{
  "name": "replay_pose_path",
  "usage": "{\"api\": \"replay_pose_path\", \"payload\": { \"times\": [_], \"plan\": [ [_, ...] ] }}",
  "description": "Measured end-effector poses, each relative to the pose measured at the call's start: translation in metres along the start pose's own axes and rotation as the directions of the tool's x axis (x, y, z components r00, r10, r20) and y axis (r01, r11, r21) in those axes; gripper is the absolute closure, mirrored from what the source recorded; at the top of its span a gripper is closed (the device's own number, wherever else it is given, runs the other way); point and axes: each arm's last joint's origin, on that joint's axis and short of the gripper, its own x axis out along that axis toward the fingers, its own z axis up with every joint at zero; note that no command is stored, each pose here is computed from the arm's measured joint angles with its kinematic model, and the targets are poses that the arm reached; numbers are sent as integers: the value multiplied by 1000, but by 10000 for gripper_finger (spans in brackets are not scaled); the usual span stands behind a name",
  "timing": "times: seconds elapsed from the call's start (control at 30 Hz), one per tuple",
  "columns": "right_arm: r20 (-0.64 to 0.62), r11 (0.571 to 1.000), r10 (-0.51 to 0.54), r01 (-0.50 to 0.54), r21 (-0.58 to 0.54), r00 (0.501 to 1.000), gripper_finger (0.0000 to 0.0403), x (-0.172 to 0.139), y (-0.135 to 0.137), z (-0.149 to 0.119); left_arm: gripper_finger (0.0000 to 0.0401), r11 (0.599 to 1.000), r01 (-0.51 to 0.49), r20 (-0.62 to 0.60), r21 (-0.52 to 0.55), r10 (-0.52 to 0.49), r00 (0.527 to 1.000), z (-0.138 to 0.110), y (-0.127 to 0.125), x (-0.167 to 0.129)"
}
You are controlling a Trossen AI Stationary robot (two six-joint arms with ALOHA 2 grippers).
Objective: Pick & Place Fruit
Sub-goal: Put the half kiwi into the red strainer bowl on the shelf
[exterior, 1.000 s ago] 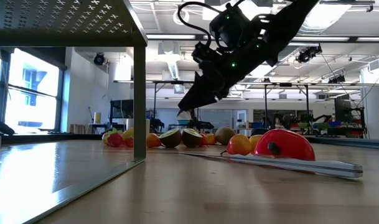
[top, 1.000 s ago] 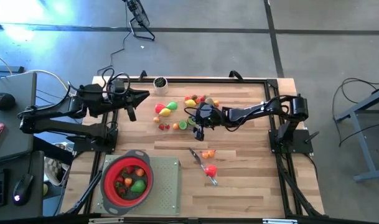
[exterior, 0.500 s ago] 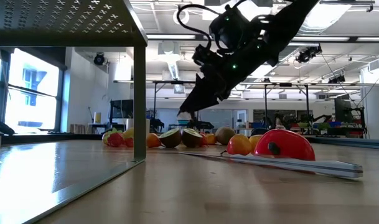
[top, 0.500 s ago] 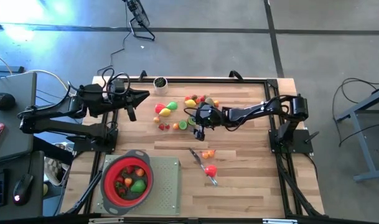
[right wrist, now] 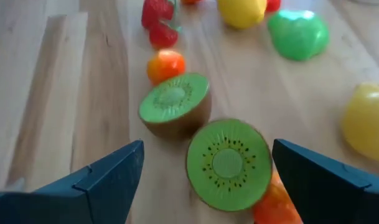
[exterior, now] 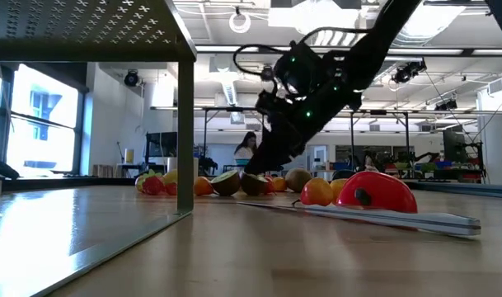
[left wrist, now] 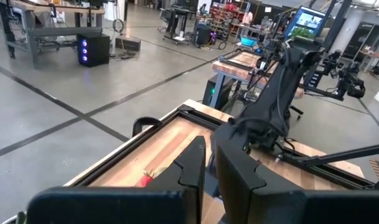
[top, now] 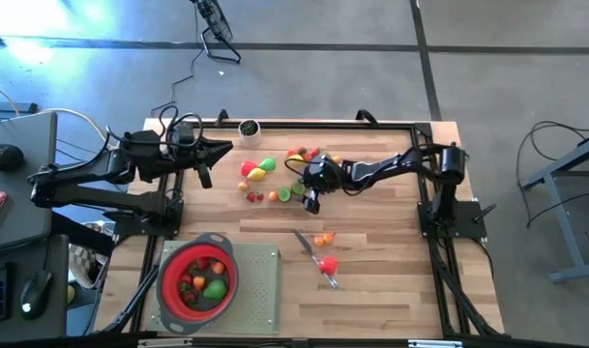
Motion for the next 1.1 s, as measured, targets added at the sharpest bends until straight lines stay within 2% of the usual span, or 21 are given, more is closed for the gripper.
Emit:
{"api": "replay_pose_path", "payload": {
  "times": [0.2, 0.57, 0.93, 1.1],
  "plan": [
    [-26, 999, -22, 21, -26, 999, 57, 14, 1, -12, 369, 1000, 3, -3, -19, -3, 1000, 0, 0, 0],
    [5, 999, -36, 37, -26, 999, 65, 15, 0, -9, 369, 1000, 2, -4, -19, -2, 1000, 0, 0, 0],
    [3, 999, -29, 29, -22, 1000, 149, 14, 1, -9, 369, 1000, 0, -8, -17, 0, 1000, -1, 0, 0],
    [14, 1000, 17, -17, -19, 1000, 183, 6, 3, -3, 369, 1000, 0, -8, -17, 0, 1000, -1, 0, 0]
  ]
}}
